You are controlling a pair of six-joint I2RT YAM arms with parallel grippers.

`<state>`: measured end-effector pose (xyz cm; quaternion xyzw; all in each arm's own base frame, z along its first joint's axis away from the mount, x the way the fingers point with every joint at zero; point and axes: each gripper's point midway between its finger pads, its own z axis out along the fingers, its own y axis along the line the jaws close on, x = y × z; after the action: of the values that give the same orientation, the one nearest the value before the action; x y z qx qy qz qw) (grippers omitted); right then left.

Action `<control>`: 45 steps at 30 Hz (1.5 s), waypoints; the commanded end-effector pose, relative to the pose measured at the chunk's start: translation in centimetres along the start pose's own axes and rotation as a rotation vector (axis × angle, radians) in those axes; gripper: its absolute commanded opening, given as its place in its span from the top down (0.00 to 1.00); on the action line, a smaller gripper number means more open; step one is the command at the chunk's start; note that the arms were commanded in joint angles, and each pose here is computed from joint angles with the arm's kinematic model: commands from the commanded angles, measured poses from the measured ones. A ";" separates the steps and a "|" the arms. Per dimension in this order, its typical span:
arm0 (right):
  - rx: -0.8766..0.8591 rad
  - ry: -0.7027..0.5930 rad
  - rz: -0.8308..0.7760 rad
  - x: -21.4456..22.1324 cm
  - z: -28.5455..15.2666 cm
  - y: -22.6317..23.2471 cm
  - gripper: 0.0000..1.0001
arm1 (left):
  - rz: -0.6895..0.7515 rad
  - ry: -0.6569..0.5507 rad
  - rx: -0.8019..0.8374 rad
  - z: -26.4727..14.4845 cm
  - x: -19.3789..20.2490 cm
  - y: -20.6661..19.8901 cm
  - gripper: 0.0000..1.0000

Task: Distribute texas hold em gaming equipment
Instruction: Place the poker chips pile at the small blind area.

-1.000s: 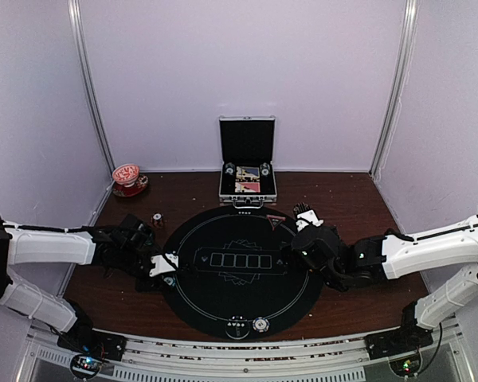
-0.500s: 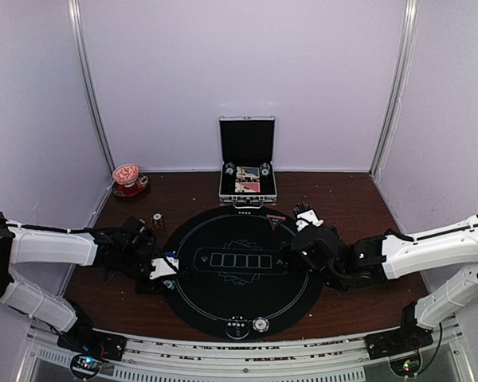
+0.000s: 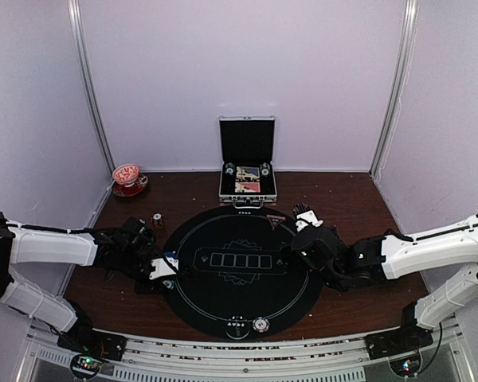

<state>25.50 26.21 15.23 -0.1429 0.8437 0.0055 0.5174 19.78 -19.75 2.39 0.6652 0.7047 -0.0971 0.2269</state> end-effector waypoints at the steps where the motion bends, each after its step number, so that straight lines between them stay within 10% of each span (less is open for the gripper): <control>1: 0.011 -0.006 -0.014 -0.1 0.0 0.1 0.00 | 0.009 -0.025 -0.024 0.0 -0.6 0.4 0.58; 18: 0.009 -0.003 -0.019 -0.1 0.0 0.2 0.00 | 0.014 -0.057 -0.056 -1.1 -1.6 1.0 0.46; 28: 0.008 -0.002 -0.017 0.0 0.0 0.2 0.00 | -0.023 -0.143 -0.282 -6.3 -3.8 4.7 0.03; 45: 0.006 0.002 -0.022 0.1 0.1 0.4 0.00 | -0.523 0.003 -0.419 -8.0 4.2 18.6 0.02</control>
<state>25.50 26.29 14.78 -0.1469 0.8452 0.0011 0.5139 35.45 -11.41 11.85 0.4308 0.8339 0.0068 0.3450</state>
